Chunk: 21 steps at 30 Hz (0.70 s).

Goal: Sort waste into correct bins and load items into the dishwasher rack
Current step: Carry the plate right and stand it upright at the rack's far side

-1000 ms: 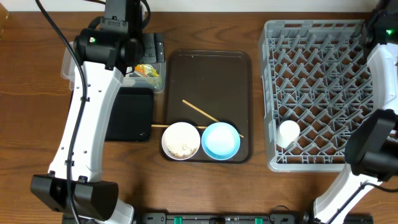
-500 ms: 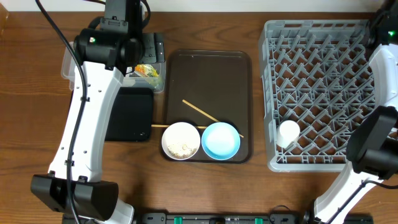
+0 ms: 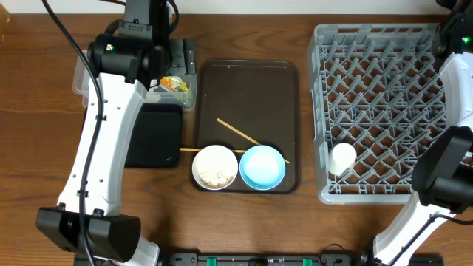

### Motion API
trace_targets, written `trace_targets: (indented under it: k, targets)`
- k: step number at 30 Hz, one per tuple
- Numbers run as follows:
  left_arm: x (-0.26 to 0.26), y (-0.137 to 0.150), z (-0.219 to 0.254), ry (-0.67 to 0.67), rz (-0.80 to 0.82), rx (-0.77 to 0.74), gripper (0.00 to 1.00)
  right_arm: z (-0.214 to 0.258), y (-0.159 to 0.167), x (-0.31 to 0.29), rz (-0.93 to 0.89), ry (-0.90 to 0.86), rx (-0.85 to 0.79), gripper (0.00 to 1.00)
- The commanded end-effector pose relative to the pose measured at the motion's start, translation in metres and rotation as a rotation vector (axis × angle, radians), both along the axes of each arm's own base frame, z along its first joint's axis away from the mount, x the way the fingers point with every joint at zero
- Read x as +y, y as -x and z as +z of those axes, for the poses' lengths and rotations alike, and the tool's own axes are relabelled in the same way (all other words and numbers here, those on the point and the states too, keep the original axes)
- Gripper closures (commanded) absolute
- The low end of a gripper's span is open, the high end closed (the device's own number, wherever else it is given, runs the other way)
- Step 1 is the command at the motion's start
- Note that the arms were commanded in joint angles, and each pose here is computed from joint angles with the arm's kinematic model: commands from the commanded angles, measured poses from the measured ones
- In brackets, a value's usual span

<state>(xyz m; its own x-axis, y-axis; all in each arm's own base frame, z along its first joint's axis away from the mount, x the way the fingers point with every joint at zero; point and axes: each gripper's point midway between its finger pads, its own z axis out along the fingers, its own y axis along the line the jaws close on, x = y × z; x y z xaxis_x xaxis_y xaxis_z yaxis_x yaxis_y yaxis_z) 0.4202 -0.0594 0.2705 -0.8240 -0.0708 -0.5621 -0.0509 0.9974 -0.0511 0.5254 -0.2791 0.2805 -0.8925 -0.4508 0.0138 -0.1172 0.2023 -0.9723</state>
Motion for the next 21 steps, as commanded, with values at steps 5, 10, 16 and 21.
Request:
trace_targets:
  k: [5,10,16,21]
  targets:
    - [0.002,0.000,0.000,-0.015,-0.005,0.002,0.10,-0.016,-0.001,0.003,0.030,-0.021,0.084,0.99]
    - [0.002,0.000,0.000,-0.015,-0.005,0.002,0.10,-0.043,0.006,0.016,0.040,-0.105,0.154,0.99]
    - [0.002,0.000,0.000,-0.015,-0.005,0.002,0.09,-0.064,0.011,0.025,0.035,-0.210,0.151,0.87]
    - [0.002,0.000,0.000,-0.015,-0.005,0.002,0.10,-0.070,0.008,0.034,0.027,-0.283,0.075,0.26]
